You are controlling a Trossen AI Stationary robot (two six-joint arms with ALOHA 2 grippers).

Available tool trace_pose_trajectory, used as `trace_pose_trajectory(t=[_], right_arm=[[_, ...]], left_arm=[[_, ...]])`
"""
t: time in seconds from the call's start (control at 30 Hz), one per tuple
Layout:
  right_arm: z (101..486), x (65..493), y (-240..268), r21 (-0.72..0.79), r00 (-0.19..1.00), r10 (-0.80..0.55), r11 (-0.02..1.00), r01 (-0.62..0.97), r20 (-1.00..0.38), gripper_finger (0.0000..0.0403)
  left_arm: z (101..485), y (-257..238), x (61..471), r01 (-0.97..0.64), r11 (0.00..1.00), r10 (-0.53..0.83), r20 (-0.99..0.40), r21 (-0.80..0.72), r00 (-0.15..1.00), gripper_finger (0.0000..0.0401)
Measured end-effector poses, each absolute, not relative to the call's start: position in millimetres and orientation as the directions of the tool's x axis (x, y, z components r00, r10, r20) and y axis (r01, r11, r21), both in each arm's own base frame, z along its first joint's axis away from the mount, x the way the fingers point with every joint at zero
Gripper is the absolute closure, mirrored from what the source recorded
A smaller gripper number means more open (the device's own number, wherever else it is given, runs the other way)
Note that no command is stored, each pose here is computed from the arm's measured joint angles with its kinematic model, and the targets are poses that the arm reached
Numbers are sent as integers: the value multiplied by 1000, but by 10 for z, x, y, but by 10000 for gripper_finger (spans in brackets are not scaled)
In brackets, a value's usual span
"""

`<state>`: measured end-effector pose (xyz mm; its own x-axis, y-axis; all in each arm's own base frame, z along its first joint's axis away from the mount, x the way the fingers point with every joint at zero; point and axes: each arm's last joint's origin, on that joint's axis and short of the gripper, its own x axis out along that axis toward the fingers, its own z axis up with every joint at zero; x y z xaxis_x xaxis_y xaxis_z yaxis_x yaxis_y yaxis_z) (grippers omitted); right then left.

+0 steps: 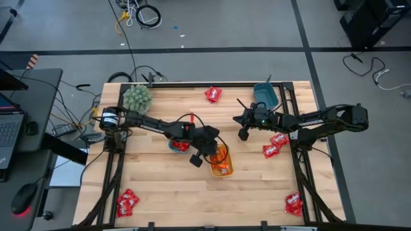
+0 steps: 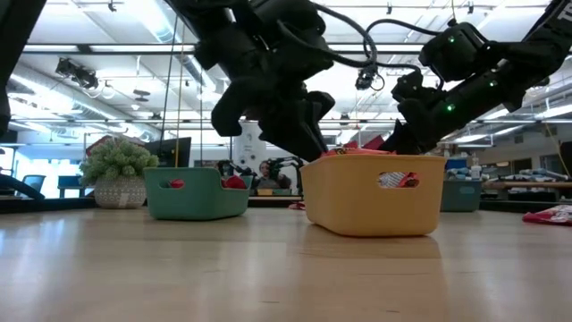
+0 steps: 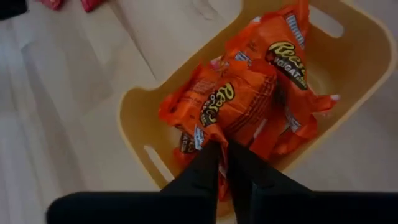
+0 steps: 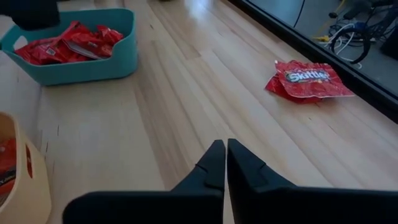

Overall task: Sort candy
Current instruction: Put the orange candy into the yellow bin

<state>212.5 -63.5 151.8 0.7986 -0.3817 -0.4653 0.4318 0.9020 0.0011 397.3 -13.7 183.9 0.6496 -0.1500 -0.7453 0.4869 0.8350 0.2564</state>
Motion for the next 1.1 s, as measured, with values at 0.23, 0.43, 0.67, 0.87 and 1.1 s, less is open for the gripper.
trace_pose_trajectory(t=[0.23,0.43,0.67,0.87,1.1], right_arm=[[1518,2125,-634,4,798,-382,901,433,-466,376],[1520,2127,-635,5,800,-382,901,433,-463,342],[1521,2127,-635,11,800,-382,900,436,-462,299],[1524,2129,-633,23,802,-382,898,440,-459,273],[1546,2170,-642,62,825,-387,891,449,-412,270]], left_arm=[[1928,-205,3999,464,835,-84,-765,296,639,306],[2079,-205,4032,433,862,-71,-784,263,617,264],[2230,-185,4042,376,868,-7,-750,324,661,272],[2134,-87,3887,322,913,-92,-640,252,763,323],[2046,18,3458,181,950,-73,-382,254,921,361]])
